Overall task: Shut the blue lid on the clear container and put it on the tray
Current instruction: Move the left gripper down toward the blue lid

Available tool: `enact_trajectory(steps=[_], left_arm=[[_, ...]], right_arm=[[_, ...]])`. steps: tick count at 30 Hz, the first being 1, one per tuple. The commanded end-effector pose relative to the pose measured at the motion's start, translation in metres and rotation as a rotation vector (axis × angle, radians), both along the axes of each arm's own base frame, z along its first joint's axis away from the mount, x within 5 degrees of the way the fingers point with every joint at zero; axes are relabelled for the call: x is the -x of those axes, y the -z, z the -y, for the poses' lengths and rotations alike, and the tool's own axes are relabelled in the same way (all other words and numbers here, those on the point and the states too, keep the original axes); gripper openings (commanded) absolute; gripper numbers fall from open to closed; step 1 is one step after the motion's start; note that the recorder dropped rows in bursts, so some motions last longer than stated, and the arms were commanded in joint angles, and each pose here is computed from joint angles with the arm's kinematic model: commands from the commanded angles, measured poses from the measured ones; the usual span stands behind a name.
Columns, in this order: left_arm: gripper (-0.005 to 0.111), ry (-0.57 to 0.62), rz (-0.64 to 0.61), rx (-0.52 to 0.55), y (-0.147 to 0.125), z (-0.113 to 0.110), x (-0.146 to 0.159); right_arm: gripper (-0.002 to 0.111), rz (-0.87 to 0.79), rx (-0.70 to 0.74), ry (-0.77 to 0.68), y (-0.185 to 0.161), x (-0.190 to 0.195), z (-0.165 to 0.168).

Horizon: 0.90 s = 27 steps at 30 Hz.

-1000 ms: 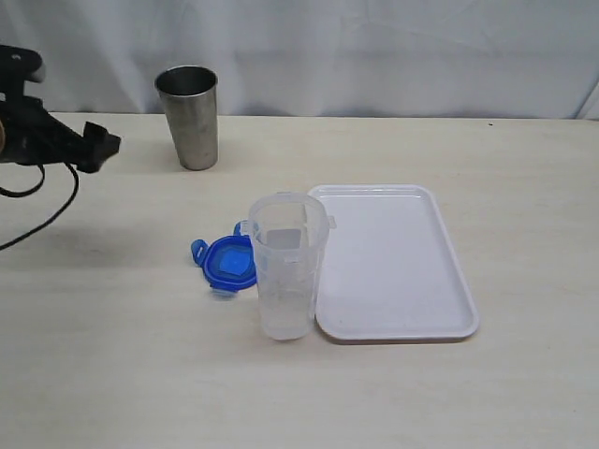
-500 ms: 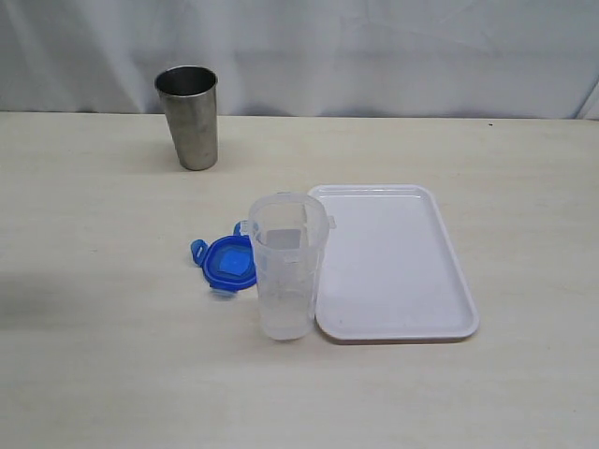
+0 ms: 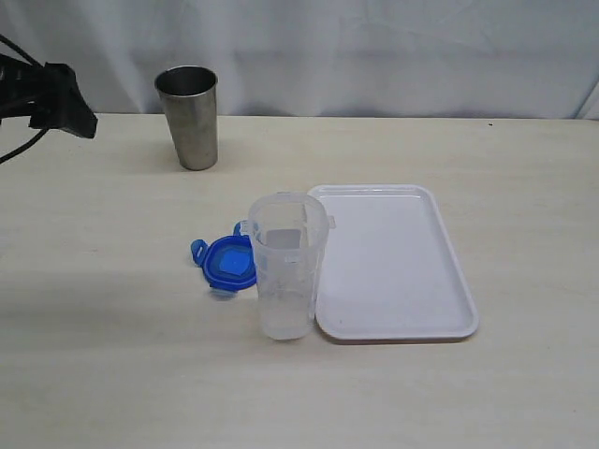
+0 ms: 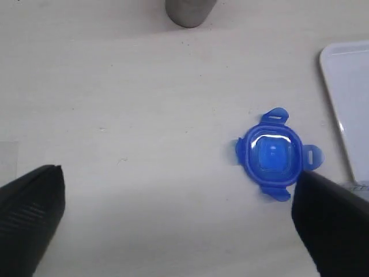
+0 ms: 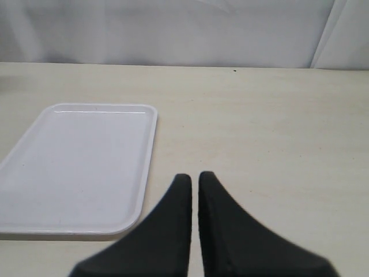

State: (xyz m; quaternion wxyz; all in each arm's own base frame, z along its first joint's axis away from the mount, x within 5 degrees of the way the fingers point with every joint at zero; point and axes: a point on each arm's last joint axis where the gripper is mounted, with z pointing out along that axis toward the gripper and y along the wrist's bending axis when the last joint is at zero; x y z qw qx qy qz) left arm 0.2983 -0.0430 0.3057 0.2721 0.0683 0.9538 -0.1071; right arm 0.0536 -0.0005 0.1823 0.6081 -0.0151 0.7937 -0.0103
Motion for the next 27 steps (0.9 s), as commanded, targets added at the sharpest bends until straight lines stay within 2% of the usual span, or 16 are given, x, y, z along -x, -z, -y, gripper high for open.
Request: enact_trajectory(steps=[1, 4, 6, 9, 11, 13, 15, 16, 17, 19, 23, 27], left_arm=[[0.100, -0.012, 0.006, 0.027, 0.019, 0.002, 0.000], [0.100, 0.038, 0.020, -0.020, 0.044, 0.014, -0.007], [0.100, 0.143, 0.030, -0.153, 0.060, 0.022, -0.012], [0.100, 0.171, 0.002, -0.169, 0.072, 0.030, -0.016], [0.098, 0.171, -0.025, -0.144, 0.082, 0.037, -0.018], [0.090, 0.152, -0.060, -0.104, 0.090, 0.041, -0.021], [0.074, 0.108, -0.103, -0.026, 0.100, 0.046, -0.023], [0.063, 0.073, -0.118, 0.021, 0.107, 0.049, -0.027], [0.059, 0.060, -0.121, 0.038, 0.109, 0.050, -0.028], [0.055, 0.031, -0.133, 0.081, 0.110, 0.052, -0.029], [0.055, -0.035, -0.198, 0.178, 0.117, 0.058, -0.029], [0.055, 0.053, -0.217, 0.155, 0.136, 0.070, -0.030]], right_arm=[[0.004, 0.006, 0.013, 0.005, 0.000, 0.000, 0.001], [0.004, 0.006, 0.013, 0.005, 0.000, 0.000, 0.001], [0.004, 0.006, 0.013, 0.005, 0.000, 0.000, 0.001], [0.004, 0.006, 0.013, 0.005, 0.000, 0.000, 0.001], [0.004, 0.006, 0.013, 0.005, 0.000, 0.000, 0.001], [0.004, 0.006, 0.013, 0.005, 0.000, 0.000, 0.001], [0.004, 0.006, 0.013, 0.005, 0.000, 0.000, 0.001], [0.004, 0.006, 0.013, 0.005, 0.000, 0.000, 0.001], [0.004, 0.006, 0.013, 0.005, 0.000, 0.000, 0.001], [0.004, 0.006, 0.013, 0.005, 0.000, 0.000, 0.001], [0.004, 0.006, 0.013, 0.005, 0.000, 0.000, 0.001], [0.004, 0.006, 0.013, 0.005, 0.000, 0.000, 0.001]])
